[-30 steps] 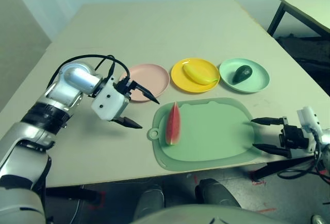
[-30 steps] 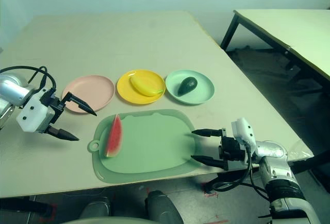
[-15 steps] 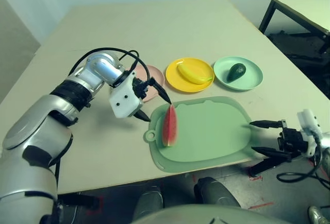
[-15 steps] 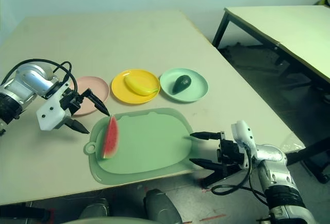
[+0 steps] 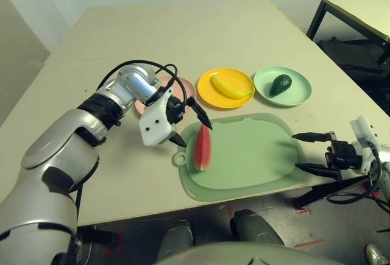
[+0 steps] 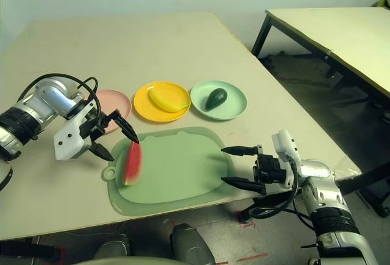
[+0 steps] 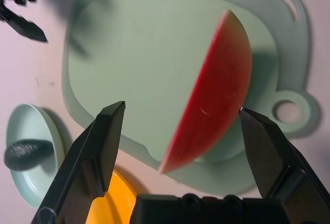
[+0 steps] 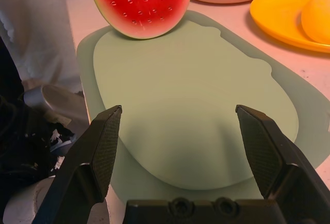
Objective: Place the fruits into color-matched plates.
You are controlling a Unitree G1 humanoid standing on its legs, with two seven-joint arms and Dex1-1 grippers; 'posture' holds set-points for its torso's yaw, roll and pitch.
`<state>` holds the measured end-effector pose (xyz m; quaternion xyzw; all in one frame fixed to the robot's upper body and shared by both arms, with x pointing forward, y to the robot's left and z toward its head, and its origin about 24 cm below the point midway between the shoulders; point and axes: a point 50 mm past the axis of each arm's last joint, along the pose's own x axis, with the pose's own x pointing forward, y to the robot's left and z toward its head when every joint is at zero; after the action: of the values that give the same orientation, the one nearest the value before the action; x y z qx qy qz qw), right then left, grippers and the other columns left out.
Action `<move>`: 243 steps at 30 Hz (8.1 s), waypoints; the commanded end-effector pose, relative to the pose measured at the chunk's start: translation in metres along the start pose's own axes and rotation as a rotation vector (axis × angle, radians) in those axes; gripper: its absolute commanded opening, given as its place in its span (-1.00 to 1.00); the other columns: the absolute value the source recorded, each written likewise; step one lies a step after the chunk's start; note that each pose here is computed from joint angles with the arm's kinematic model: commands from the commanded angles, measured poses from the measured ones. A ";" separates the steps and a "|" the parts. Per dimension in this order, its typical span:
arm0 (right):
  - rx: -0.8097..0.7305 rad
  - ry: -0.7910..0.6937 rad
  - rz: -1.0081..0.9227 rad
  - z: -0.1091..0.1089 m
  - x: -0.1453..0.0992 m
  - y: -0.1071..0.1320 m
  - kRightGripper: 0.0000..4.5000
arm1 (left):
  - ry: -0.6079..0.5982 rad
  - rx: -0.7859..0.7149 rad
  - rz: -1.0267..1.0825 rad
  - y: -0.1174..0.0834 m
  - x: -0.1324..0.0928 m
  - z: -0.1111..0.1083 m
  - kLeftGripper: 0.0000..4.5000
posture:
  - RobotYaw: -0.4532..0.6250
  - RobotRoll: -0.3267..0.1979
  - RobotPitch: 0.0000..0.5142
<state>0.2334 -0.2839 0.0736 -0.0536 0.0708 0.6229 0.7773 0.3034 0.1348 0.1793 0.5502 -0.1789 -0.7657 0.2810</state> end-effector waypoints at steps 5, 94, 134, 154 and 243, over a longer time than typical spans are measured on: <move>-0.012 -0.008 0.007 0.001 0.001 0.002 0.98 | -0.031 0.066 -0.101 0.003 0.017 0.002 1.00 | -0.51 0.25 -0.94; -0.032 -0.009 0.014 -0.007 0.006 0.023 1.00 | -0.023 -0.105 -0.215 -0.003 0.065 -0.025 0.45 | -0.64 0.25 -0.94; -0.029 -0.017 0.023 -0.008 0.009 0.023 1.00 | 0.026 -0.229 -0.116 0.002 0.033 -0.029 -0.40 | -0.58 0.25 -0.96; 0.024 -0.105 -0.115 -0.001 0.016 0.011 1.00 | 0.207 -0.344 -0.053 -0.003 -0.015 -0.040 -0.40 | -0.53 0.25 -0.94; -0.090 -0.185 -0.523 0.004 0.019 0.005 1.00 | 0.522 -0.880 0.949 -0.112 -0.106 0.009 0.99 | -0.30 0.25 -0.87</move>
<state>0.2322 -0.2585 0.0749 -0.0403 -0.0445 0.4278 0.9019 0.2962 0.2912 0.1933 0.4357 0.0143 -0.4317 0.7897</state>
